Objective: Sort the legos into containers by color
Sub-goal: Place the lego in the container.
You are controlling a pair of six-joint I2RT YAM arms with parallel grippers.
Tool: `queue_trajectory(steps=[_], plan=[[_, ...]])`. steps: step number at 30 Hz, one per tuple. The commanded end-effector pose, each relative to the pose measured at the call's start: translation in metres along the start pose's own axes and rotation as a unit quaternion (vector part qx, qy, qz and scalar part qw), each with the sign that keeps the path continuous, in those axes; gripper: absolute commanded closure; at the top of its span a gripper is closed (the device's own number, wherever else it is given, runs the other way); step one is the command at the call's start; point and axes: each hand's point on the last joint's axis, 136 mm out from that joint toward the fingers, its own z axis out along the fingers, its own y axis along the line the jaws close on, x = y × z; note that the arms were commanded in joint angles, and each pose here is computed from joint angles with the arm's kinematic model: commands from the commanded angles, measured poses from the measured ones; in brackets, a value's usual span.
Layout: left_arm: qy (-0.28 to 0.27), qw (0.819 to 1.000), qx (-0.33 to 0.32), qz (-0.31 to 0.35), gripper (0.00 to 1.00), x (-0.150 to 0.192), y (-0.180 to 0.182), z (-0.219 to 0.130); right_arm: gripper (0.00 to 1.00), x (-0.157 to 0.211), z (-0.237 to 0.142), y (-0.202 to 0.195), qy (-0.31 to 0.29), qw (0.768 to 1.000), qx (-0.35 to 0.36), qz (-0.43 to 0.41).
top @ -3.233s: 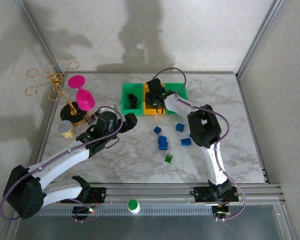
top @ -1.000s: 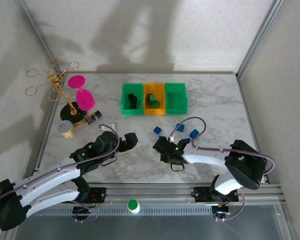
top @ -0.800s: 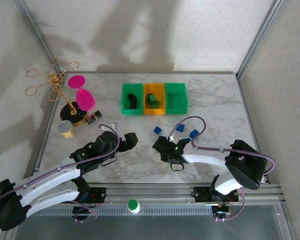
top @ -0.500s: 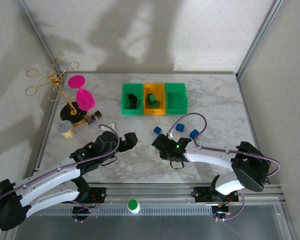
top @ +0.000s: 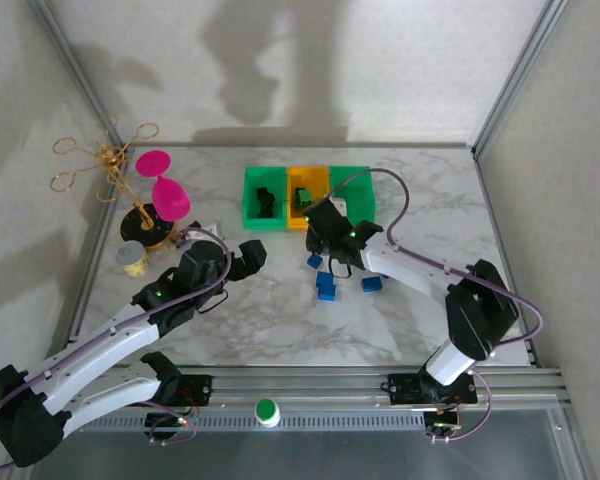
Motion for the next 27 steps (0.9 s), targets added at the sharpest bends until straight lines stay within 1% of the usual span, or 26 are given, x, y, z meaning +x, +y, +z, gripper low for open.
queue_trajectory(steps=[1, 6, 10, 12, 17, 27], plan=[[-0.015, 1.000, 0.020, -0.001, 0.00, -0.017, -0.012, 0.001, 0.66, -0.029, 0.019, 0.010, -0.017, 0.999, -0.020, -0.022], [-0.018, 1.000, 0.020, -0.006, 0.00, -0.024, -0.012, 0.009, 0.66, -0.045, 0.047, 0.019, -0.016, 0.999, -0.024, -0.039], [-0.018, 1.000, 0.016, -0.004, 0.00, -0.027, -0.012, 0.014, 0.66, -0.048, 0.065, 0.024, -0.013, 0.998, -0.027, -0.047], [-0.018, 1.000, 0.016, -0.005, 0.00, -0.028, -0.011, 0.016, 0.66, -0.056, 0.074, 0.015, -0.011, 0.999, -0.022, -0.036], [-0.019, 1.000, 0.009, -0.008, 0.00, -0.029, -0.005, 0.018, 0.66, -0.061, 0.096, 0.015, -0.006, 0.999, -0.018, -0.041], [-0.019, 1.000, 0.002, -0.011, 0.00, -0.030, 0.002, 0.019, 0.65, -0.077, 0.125, 0.023, -0.011, 0.998, -0.018, -0.051]])
